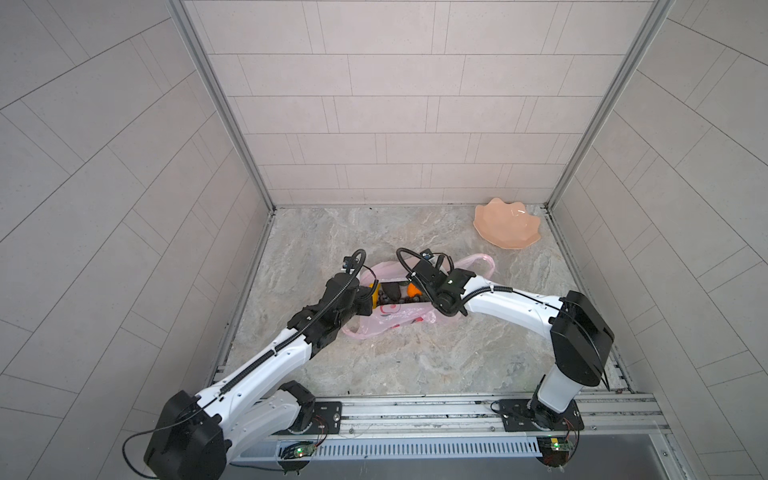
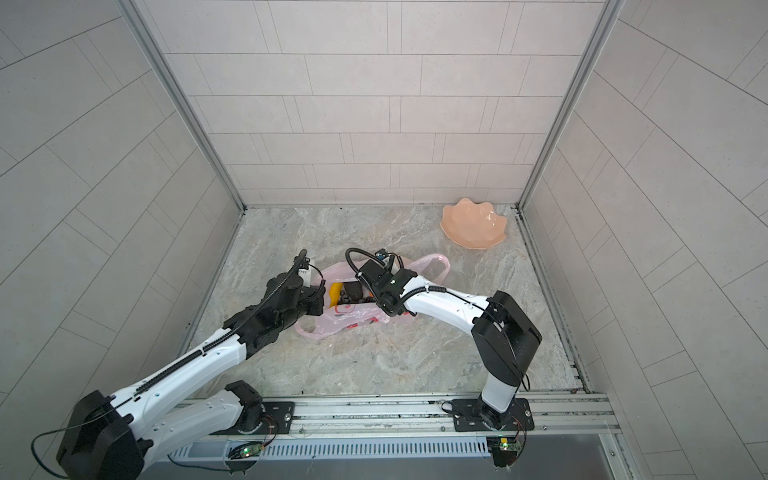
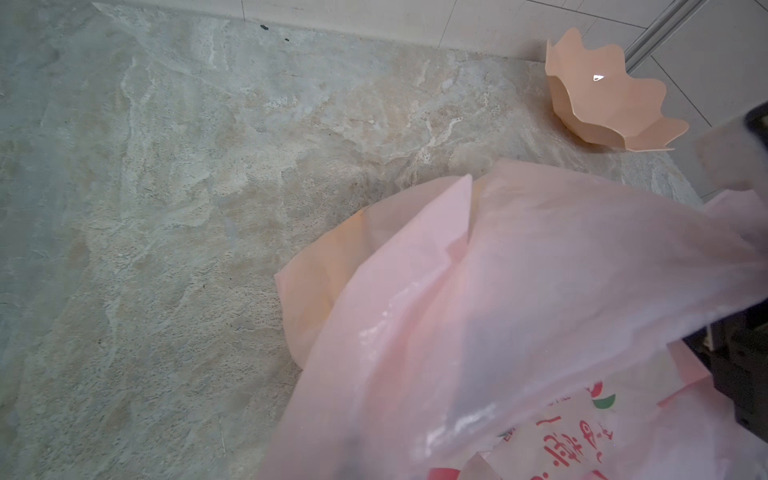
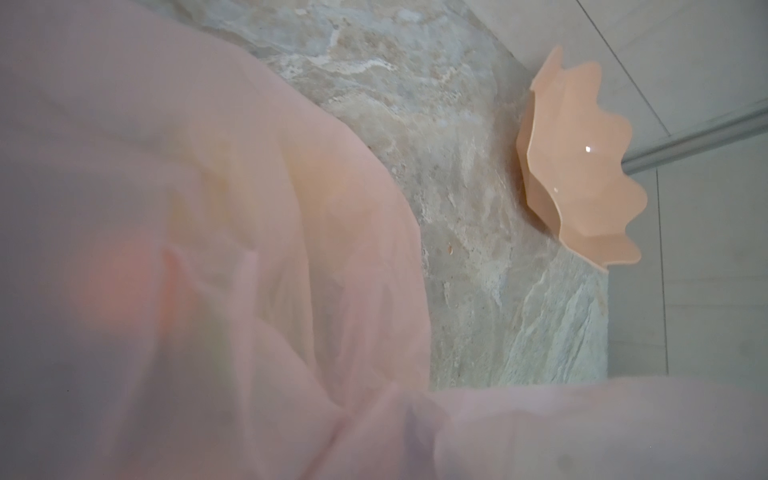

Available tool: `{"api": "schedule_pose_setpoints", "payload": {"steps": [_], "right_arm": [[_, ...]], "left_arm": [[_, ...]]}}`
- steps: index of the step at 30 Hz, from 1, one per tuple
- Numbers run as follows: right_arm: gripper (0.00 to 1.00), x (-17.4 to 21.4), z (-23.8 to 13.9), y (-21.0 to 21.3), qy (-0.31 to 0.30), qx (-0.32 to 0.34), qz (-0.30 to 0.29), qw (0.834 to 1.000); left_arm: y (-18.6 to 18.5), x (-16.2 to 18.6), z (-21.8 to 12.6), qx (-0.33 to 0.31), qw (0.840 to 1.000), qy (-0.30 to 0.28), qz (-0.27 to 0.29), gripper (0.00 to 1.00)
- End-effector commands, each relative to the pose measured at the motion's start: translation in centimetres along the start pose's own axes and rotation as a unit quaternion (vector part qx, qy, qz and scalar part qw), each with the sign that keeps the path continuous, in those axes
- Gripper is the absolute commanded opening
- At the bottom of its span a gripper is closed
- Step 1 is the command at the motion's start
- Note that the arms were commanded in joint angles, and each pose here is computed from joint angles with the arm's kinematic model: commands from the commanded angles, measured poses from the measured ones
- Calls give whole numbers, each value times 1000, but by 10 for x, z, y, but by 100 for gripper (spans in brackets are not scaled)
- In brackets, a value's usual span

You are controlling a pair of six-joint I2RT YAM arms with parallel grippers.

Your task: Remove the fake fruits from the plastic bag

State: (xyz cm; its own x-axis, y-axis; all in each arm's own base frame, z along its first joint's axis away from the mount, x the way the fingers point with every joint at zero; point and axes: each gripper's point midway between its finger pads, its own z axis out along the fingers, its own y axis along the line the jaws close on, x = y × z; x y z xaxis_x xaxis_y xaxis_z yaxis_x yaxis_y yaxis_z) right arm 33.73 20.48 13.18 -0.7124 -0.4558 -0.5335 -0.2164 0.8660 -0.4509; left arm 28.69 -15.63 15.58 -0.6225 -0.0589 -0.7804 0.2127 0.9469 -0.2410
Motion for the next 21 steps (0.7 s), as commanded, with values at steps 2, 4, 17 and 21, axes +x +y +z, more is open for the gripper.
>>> {"api": "schedule_pose_setpoints", "payload": {"steps": [2, 4, 17, 21], "right_arm": [[3, -23, -41, 20, -37, -143, 0, 989], [0, -27, -59, 28, -54, -198, 10, 979], [0, -19, -101, 32, -108, -326, 37, 938], [0, -21, -112, 7, -133, -389, 105, 906]], "left_arm": [[8, -9, -3, -24, 999, -28, -4, 0], [12, -18, -5, -37, 998, -45, -6, 0], [-1, -66, 53, -93, 991, 83, -44, 0], [38, -36, 67, -124, 979, 126, -99, 0]]}}
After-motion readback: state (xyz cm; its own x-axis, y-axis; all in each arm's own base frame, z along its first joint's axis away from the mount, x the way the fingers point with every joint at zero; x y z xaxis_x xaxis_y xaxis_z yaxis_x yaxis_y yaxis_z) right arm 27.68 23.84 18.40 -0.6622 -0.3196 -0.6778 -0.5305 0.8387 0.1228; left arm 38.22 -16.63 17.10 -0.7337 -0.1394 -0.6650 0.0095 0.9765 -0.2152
